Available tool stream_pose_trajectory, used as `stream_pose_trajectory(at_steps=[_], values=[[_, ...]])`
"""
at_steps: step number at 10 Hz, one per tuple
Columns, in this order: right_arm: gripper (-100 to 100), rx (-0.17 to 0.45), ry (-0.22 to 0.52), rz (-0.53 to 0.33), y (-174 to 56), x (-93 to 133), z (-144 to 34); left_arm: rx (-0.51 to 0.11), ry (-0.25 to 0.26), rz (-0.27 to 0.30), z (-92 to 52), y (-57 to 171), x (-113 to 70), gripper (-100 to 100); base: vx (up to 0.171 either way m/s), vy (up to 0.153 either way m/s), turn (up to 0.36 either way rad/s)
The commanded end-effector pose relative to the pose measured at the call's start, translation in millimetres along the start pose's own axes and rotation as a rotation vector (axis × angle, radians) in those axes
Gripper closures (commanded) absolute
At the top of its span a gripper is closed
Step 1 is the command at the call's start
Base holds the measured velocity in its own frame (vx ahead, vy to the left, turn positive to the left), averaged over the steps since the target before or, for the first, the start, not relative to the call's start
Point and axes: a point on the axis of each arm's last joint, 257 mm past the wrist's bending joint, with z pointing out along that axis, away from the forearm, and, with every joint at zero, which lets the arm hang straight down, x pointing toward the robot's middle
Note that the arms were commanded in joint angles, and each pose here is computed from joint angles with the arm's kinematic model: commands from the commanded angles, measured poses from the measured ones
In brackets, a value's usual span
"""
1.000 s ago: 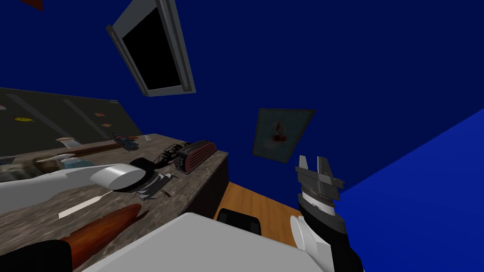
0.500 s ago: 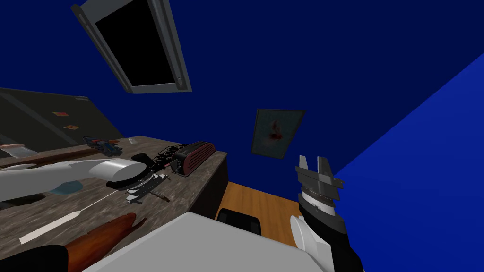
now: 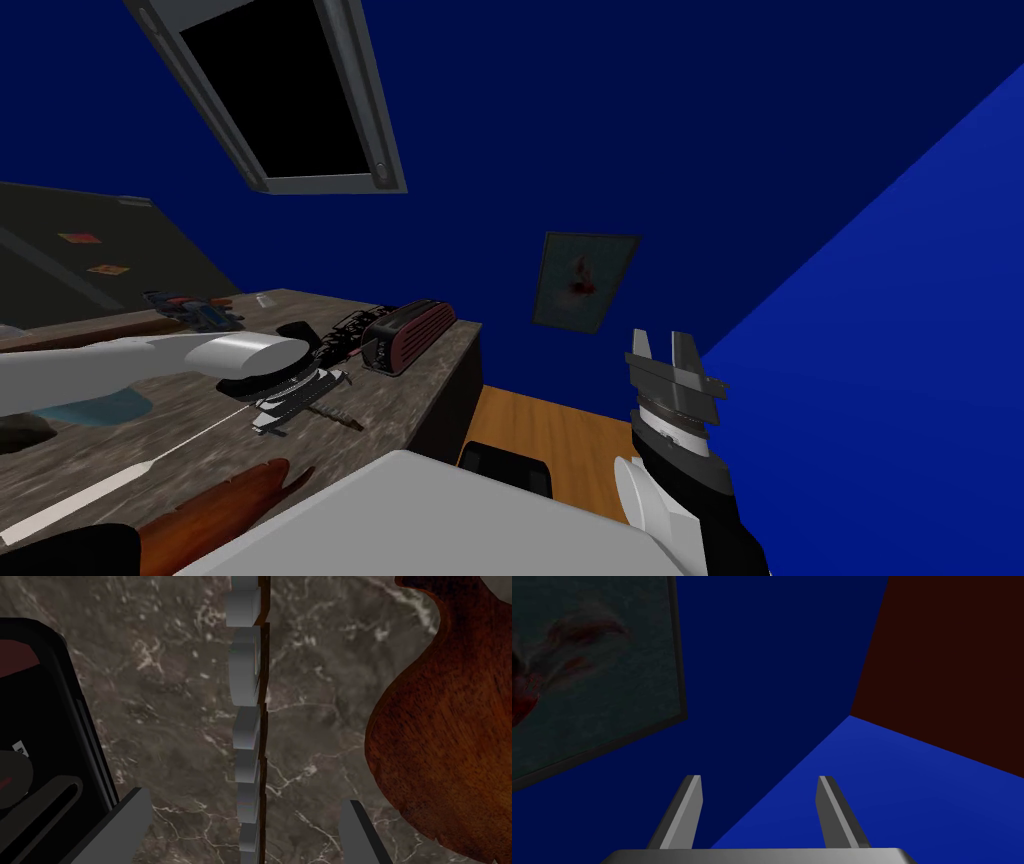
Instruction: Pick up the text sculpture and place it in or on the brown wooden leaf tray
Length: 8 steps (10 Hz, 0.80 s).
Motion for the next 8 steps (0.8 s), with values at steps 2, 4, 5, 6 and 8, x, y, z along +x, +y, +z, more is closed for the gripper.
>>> stream_pose_trajectory(at_steps=[2, 4, 5, 6, 8], values=[[0, 0.000, 0.000, 0.000, 0, 0, 0.0, 0.000, -0.003, -0.015, 10.9, 17, -3.1, -100, 0.028, -0.003, -0.076], [0, 0.000, 0.000, 0.000, 0, 0, 0.0, -0.001, -0.005, -0.026, 19.6, 31, -4.4, -100, 0.035, -0.006, -0.076], [0, 0.000, 0.000, 0.000, 0, 0, 0.0, 0.000, -0.004, -0.022, 17.3, 28, -4.7, -100, 0.012, -0.003, 0.005], [0, 0.000, 0.000, 0.000, 0, 0, 0.0, 0.000, -0.005, -0.023, 17.4, 28, -4.6, 100, 0.000, 0.000, 0.000], [0, 0.000, 0.000, 0.000, 0, 0, 0.0, -0.003, -0.004, -0.025, 17.7, 30, -4.5, 100, -0.001, 0.000, 0.006]])
